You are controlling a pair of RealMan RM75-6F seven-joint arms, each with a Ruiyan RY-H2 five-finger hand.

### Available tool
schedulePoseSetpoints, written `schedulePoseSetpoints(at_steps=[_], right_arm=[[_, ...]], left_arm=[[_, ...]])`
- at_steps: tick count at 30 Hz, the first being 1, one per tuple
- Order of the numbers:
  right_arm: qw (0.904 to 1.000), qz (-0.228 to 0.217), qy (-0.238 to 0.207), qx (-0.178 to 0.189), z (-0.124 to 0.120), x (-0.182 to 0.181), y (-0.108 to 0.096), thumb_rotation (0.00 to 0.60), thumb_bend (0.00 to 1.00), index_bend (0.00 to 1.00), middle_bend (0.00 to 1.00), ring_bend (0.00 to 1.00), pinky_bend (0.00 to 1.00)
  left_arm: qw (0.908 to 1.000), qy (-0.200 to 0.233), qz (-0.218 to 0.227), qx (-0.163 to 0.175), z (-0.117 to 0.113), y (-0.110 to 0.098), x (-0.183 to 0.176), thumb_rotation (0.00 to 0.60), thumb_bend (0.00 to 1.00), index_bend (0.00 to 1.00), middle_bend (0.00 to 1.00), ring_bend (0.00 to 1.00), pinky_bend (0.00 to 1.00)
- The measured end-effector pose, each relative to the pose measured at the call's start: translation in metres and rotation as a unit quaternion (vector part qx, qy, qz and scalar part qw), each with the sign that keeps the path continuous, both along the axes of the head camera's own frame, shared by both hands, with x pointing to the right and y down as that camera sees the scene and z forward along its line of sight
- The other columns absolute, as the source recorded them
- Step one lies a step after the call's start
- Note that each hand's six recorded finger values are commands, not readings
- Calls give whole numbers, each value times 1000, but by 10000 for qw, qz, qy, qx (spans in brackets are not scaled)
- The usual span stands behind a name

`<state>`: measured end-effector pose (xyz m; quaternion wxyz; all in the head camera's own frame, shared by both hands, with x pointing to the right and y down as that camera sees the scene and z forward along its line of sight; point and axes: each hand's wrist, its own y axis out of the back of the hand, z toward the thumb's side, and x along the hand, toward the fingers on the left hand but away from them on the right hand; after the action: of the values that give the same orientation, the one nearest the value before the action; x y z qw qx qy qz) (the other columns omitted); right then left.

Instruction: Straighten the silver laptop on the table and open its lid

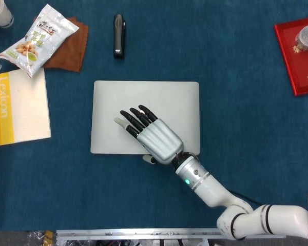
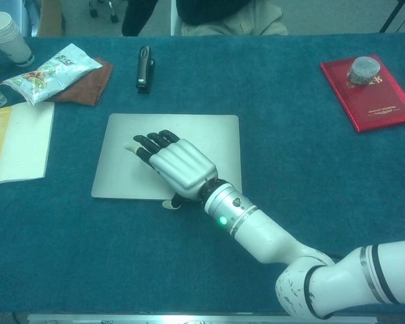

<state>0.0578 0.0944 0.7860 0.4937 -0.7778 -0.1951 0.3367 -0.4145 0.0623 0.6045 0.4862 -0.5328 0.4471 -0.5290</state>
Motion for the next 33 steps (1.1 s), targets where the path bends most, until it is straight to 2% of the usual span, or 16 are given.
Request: schedulePoseSetpoints(at_steps=[16, 24, 31, 33], right_arm=[[9998, -82, 101, 178, -4, -1, -1, 600, 361, 0, 37, 3, 75], [9988, -125, 183, 430, -14, -4, -11, 600, 366, 0, 37, 3, 75], [9967, -142, 348, 723, -21, -6, -26, 600, 366, 0, 37, 3, 75], [9961, -140, 376, 781, -23, -6, -30, 600, 366, 0, 37, 3, 75]], left_arm=[[9998, -74, -31, -176, 8, 5, -5, 600, 317, 0, 0, 0, 0], [9996, -119, -34, -260, 10, 9, -7, 600, 318, 0, 0, 0, 0], [9992, -142, -85, -365, 12, 13, -10, 600, 318, 0, 2, 0, 0], [9989, -165, -95, -419, 13, 13, -10, 600, 317, 2, 18, 0, 30]])
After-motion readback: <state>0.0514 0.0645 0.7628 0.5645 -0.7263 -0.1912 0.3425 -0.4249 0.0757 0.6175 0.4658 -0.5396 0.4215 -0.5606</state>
